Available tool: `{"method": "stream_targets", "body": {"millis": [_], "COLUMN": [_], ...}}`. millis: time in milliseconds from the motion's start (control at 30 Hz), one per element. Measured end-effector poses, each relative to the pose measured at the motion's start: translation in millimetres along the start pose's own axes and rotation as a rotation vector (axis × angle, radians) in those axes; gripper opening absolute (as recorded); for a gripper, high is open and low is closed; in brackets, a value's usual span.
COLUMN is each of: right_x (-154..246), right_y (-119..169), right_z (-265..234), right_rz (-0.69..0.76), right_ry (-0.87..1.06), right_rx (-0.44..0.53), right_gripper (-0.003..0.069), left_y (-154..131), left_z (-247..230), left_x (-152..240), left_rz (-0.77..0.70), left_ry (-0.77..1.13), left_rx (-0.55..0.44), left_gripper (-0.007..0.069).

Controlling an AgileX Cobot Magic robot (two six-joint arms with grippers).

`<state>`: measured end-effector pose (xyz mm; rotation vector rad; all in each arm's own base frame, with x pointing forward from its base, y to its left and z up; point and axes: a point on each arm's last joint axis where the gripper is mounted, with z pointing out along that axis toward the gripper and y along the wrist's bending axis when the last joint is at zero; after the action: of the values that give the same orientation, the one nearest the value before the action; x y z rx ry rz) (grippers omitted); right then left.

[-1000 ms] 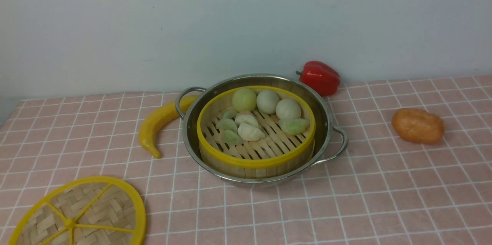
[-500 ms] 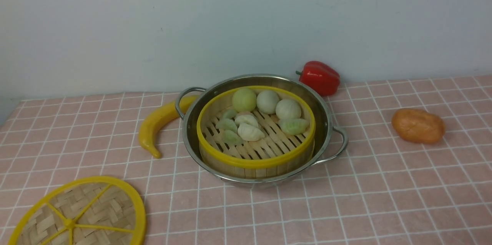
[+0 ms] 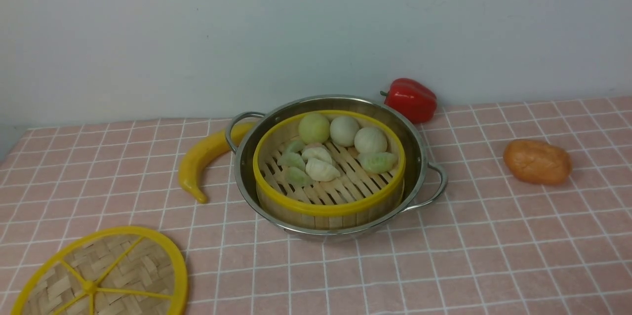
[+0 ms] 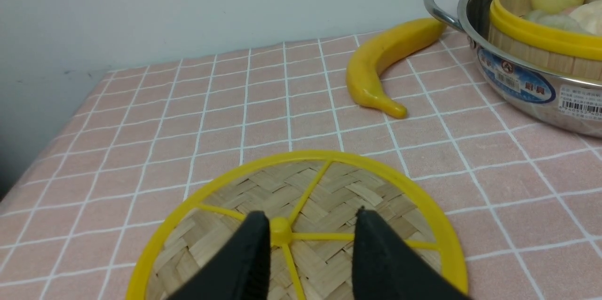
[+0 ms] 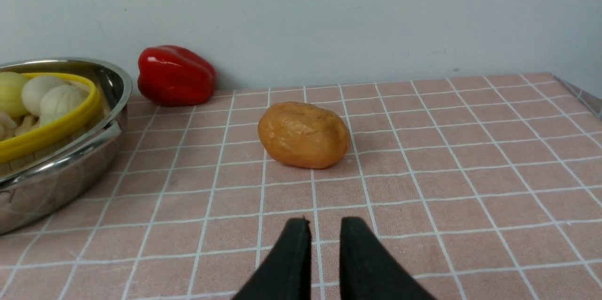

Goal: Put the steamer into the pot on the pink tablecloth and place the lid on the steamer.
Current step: 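Grasp the bamboo steamer lid lying on the table by its centre knob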

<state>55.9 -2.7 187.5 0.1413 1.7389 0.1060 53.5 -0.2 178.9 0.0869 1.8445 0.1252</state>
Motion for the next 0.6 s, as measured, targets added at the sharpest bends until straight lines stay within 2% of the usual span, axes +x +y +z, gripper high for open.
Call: {"method": "stream_targets", "body": {"millis": [600], "right_x": [-0.2], "right_y": [0.2], "right_z": [0.0], "right_rz": [0.002], "right_ry": [-0.002], "right_rx": [-0.002], "right_gripper": [0.0167], "left_y": [0.0], "left_z": [0.0], "left_x": [-0.1], "left_rz": [0.0], "left_ry": [-0.001], "left_rx": [0.0], "left_gripper": [0.0244]}}
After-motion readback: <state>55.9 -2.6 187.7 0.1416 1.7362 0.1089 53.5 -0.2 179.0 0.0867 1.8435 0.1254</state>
